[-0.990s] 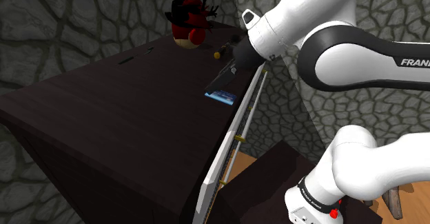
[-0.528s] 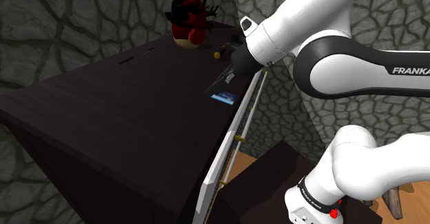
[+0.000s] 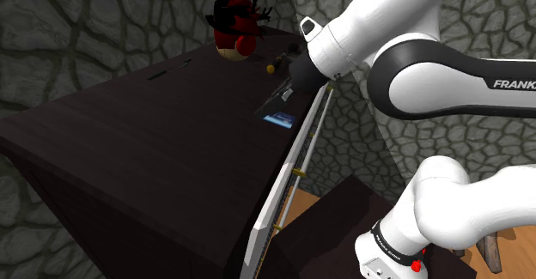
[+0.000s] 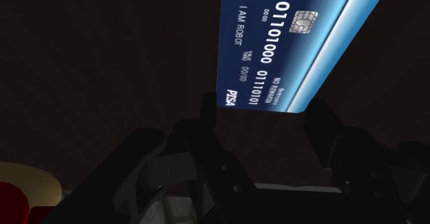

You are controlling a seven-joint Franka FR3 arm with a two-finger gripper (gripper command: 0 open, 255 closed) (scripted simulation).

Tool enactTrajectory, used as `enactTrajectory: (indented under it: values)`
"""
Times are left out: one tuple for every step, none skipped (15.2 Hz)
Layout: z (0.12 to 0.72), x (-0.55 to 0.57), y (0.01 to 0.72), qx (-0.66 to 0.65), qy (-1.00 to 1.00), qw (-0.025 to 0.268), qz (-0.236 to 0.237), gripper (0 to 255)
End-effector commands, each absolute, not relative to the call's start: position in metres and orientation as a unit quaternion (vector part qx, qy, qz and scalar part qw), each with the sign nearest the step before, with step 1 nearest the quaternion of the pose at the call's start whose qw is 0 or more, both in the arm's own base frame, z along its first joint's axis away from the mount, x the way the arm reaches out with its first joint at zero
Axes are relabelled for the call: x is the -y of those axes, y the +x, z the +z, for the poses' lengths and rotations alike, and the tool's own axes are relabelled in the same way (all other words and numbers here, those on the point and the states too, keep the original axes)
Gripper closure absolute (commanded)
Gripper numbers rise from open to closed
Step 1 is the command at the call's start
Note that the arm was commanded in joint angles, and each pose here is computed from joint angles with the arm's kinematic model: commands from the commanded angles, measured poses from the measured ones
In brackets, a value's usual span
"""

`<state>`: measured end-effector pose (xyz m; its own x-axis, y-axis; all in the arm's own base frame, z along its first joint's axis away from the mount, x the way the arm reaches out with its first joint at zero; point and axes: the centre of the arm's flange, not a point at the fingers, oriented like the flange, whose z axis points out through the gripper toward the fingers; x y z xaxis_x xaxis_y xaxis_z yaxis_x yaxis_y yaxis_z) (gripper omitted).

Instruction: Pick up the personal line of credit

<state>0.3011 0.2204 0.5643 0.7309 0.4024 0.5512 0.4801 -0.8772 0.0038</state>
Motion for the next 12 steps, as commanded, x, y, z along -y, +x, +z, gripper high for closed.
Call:
enactTrajectory:
  values:
    - [0.575,-0.220,0.301,0.238,-0.928,0.070,-0.279,255]
    - [0.580,-0.220,0.301,0.238,-0.928,0.070,-0.279,255]
    - [0.585,-0.220,0.301,0.238,-0.928,0.070,-0.279,255]
    - [0.590,-0.220,0.301,0.238,-0.928,0.070,-0.279,255]
    - [0.596,-0.220,0.301,0.238,-0.928,0.070,-0.279,255]
    - [0.601,-0.220,0.301,0.238,-0.928,0.070,-0.279,255]
    - [0.606,-0.220,0.301,0.238,-0.928,0.070,-0.279,255]
    - [0.612,-0.220,0.301,0.238,-0.928,0.070,-0.279,255]
    - [0.617,-0.220,0.301,0.238,-0.928,0.070,-0.279,255]
    - [0.622,-0.220,0.301,0.238,-0.928,0.070,-0.279,255]
    - [0.627,-0.220,0.301,0.238,-0.928,0.070,-0.279,255]
    - [0.633,-0.220,0.301,0.238,-0.928,0.070,-0.279,255]
